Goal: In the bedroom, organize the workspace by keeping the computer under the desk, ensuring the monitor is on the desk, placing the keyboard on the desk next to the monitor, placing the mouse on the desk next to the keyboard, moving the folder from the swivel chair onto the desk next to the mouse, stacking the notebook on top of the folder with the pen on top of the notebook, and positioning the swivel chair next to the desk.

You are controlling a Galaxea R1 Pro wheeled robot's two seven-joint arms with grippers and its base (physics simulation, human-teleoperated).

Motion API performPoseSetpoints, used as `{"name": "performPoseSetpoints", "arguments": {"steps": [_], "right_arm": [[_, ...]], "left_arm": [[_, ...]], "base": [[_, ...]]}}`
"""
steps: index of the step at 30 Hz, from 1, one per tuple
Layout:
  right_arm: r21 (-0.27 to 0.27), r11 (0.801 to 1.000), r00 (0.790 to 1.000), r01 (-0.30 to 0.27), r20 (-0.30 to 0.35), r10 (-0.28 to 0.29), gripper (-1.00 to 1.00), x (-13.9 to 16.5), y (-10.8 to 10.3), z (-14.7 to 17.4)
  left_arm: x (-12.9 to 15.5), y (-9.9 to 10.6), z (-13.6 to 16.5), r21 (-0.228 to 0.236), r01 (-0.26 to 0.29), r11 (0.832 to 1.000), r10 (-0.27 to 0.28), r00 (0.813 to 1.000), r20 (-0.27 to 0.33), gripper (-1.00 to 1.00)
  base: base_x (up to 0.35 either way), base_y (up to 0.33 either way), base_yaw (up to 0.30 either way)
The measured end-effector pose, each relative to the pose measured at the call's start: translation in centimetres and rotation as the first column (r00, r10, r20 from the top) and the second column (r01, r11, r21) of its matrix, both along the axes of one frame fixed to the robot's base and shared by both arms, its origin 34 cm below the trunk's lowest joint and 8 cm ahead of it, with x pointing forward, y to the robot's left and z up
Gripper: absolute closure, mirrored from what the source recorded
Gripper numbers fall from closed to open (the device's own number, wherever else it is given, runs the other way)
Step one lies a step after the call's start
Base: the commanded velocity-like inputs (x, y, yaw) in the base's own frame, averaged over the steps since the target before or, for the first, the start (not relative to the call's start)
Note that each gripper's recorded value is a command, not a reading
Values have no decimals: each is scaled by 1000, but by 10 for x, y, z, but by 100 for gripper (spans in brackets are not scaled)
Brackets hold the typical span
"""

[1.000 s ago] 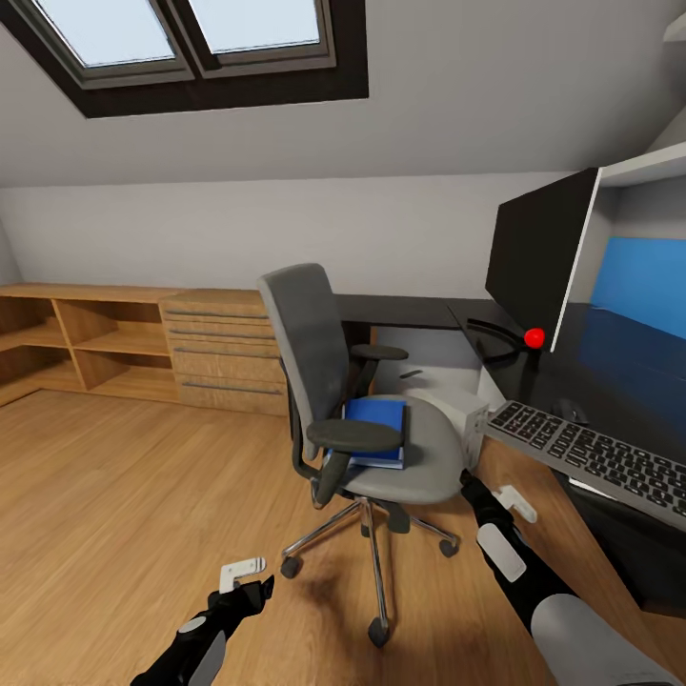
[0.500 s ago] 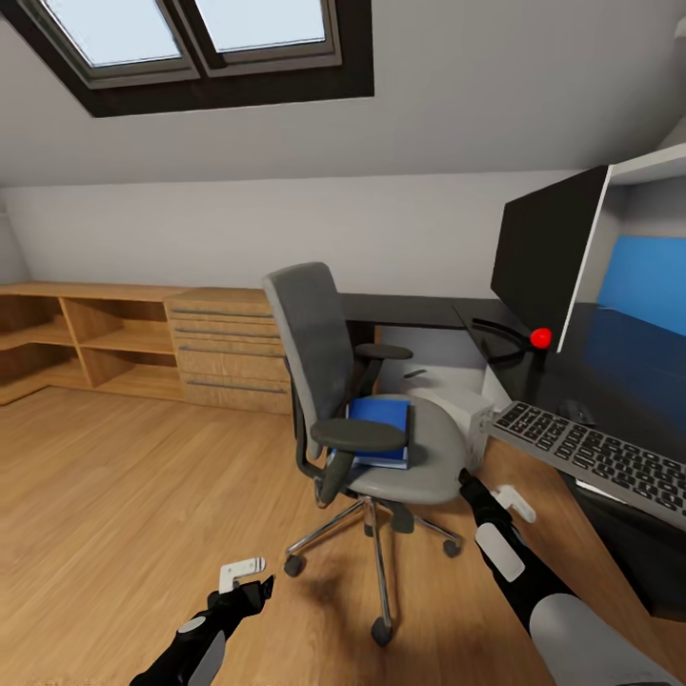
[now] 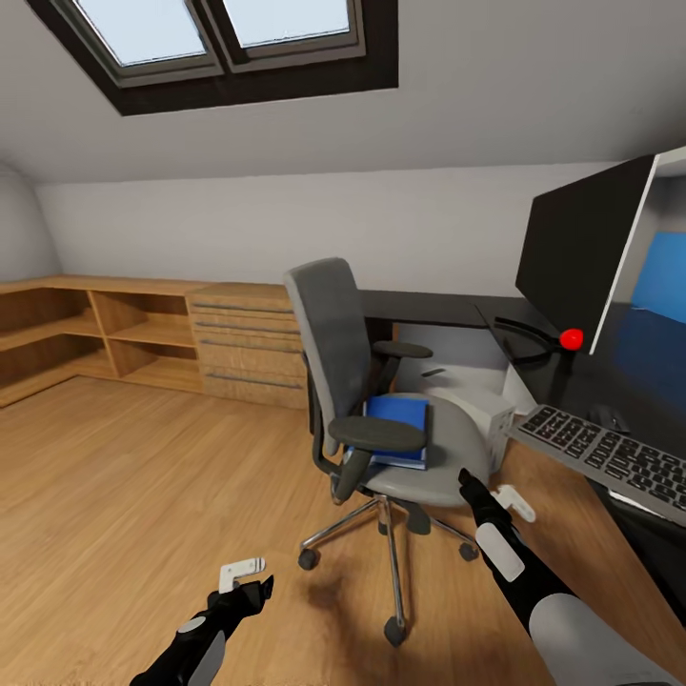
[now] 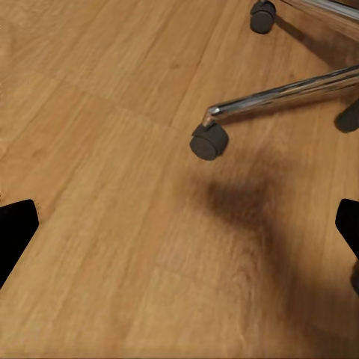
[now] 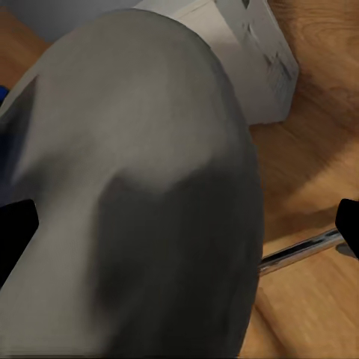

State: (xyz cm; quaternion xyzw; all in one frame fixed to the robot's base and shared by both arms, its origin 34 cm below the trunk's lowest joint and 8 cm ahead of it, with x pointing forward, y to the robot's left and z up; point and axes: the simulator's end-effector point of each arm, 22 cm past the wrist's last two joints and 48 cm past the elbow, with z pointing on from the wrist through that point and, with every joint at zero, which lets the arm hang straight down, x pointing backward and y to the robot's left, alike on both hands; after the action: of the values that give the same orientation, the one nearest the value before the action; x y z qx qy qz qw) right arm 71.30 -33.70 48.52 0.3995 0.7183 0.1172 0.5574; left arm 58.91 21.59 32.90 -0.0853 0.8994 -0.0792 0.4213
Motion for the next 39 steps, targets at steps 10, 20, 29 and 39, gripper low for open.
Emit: {"name": "performPoseSetpoints", "arguments": {"steps": [10, 20, 29, 39], "right_arm": [[-4, 1000, 1000, -1, 0, 1, -100, 0, 0, 1], [0, 1000, 1000, 2, -2, -2, -100, 0, -1, -1], [-2, 1000, 1000, 3, -1, -3, -100, 0, -2, 0], [1, 1000, 1000, 4, -2, -4, -100, 0, -1, -1]], "left_arm": [[-1, 0, -1, -1, 1, 1000, -1, 1000, -2, -100], [-1, 0, -1, 0, 0, 1000, 0, 1000, -3, -100], [-1, 0, -1, 0, 0, 1000, 0, 1000, -3, -100], [-1, 0, -1, 0, 0, 1000, 0, 1000, -3, -100]], "base": [[185, 0, 19], [84, 0, 1], [2, 0, 78], [0, 0, 239]]}}
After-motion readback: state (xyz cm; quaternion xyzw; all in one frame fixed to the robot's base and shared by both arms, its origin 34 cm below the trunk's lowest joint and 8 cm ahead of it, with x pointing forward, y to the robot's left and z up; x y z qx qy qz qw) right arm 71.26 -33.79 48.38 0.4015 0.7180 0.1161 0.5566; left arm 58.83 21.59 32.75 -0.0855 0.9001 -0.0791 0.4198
